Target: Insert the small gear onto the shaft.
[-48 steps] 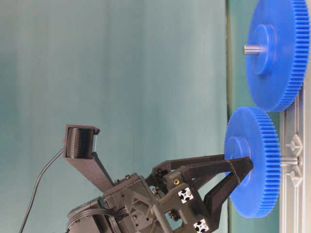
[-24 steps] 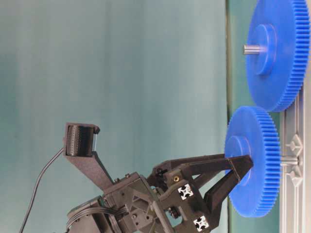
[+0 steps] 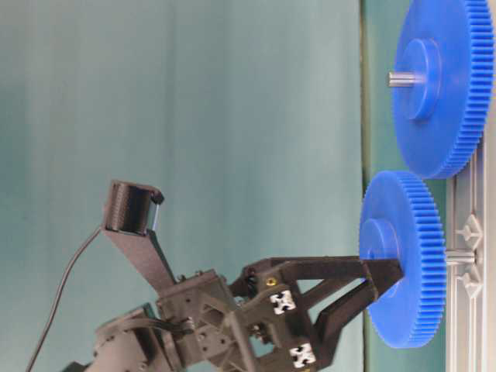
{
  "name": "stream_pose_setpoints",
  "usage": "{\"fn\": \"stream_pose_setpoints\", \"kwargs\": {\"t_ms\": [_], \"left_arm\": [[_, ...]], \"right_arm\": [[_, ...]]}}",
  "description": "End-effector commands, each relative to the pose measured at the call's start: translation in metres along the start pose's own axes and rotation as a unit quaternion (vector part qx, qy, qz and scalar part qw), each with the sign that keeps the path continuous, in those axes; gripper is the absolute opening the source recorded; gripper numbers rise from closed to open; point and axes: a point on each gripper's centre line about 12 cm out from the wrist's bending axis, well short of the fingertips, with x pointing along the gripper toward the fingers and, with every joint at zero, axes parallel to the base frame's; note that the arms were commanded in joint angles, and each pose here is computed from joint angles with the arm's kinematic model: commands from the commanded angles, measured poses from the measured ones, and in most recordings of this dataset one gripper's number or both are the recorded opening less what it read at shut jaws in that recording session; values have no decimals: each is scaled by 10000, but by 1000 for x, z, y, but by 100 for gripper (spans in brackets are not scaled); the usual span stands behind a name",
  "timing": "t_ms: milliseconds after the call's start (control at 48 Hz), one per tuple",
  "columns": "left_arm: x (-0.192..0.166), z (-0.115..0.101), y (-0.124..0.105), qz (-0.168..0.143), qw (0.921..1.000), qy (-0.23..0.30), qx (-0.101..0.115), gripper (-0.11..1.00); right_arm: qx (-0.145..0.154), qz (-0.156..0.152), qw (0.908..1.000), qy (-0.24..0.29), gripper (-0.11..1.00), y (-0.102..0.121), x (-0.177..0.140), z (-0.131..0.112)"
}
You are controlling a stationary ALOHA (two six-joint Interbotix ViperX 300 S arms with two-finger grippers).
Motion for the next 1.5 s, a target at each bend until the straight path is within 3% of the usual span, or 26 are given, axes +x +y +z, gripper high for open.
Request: {"fn": "stream_pose_setpoints", "kwargs": {"t_ms": [0, 583, 1041, 1479], "left_arm": [[-23, 17, 0, -1, 9993, -376, 20, 86], [-16, 11, 0, -7, 9996, -276, 15, 86], [-79, 4, 1, -3, 9955, -949, -55, 86], [-114, -27, 0, -22, 9918, -1277, -46, 86]], "right_arm": [[41, -2, 10000, -70, 8, 0, 0, 5], [41, -1, 10000, -77, 8, 0, 0, 6], [41, 0, 9999, -93, 8, 0, -1, 6], [41, 4, 9999, -123, 8, 0, -2, 6]]}}
